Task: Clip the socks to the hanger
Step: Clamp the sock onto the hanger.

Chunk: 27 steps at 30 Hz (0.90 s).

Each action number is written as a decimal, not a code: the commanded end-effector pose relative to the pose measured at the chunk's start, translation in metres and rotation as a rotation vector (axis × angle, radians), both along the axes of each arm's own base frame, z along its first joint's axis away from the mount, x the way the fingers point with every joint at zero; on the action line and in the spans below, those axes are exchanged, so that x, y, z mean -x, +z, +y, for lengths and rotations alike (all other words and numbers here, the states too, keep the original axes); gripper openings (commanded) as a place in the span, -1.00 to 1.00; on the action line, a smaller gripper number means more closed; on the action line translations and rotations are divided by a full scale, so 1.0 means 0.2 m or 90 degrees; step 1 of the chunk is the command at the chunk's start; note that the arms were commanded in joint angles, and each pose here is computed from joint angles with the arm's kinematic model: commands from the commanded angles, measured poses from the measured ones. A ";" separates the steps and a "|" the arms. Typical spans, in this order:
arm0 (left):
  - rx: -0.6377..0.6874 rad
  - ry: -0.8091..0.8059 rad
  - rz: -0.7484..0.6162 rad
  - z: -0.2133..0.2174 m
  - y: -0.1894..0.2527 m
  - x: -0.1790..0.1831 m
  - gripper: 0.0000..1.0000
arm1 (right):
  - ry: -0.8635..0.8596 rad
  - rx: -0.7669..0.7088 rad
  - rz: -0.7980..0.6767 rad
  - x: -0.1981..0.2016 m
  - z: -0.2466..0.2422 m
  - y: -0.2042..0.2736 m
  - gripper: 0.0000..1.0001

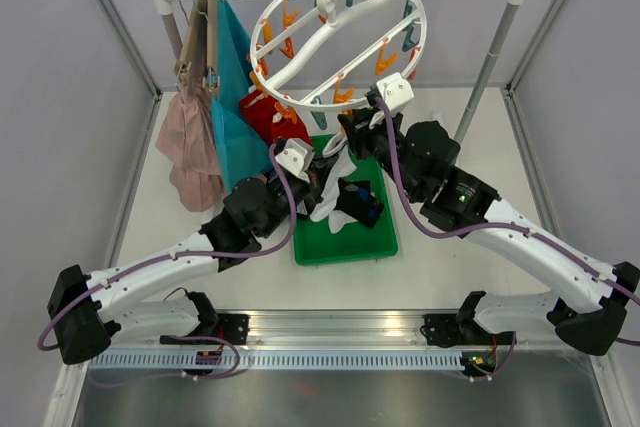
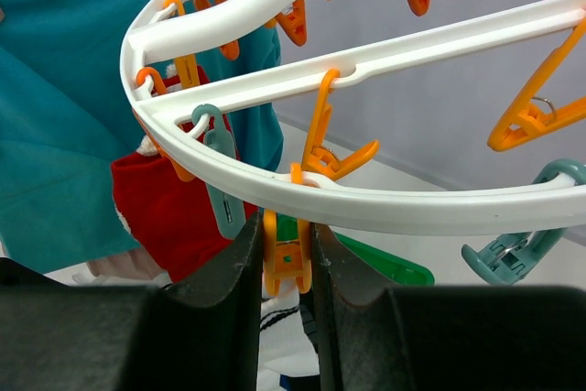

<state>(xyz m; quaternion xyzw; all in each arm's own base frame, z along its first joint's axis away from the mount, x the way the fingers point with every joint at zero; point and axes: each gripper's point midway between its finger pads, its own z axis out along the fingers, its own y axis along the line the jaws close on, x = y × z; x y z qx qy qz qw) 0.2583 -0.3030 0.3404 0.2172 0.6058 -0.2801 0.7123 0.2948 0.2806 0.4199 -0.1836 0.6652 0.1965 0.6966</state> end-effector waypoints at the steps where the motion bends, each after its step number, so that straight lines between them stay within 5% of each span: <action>1: 0.041 0.021 -0.045 0.02 0.17 -0.01 -0.95 | -0.010 -0.021 -0.007 0.00 -0.01 0.08 -0.99; 27: 0.091 0.008 -0.058 0.01 0.29 0.01 -0.95 | -0.003 -0.011 0.000 -0.01 0.02 0.05 -0.99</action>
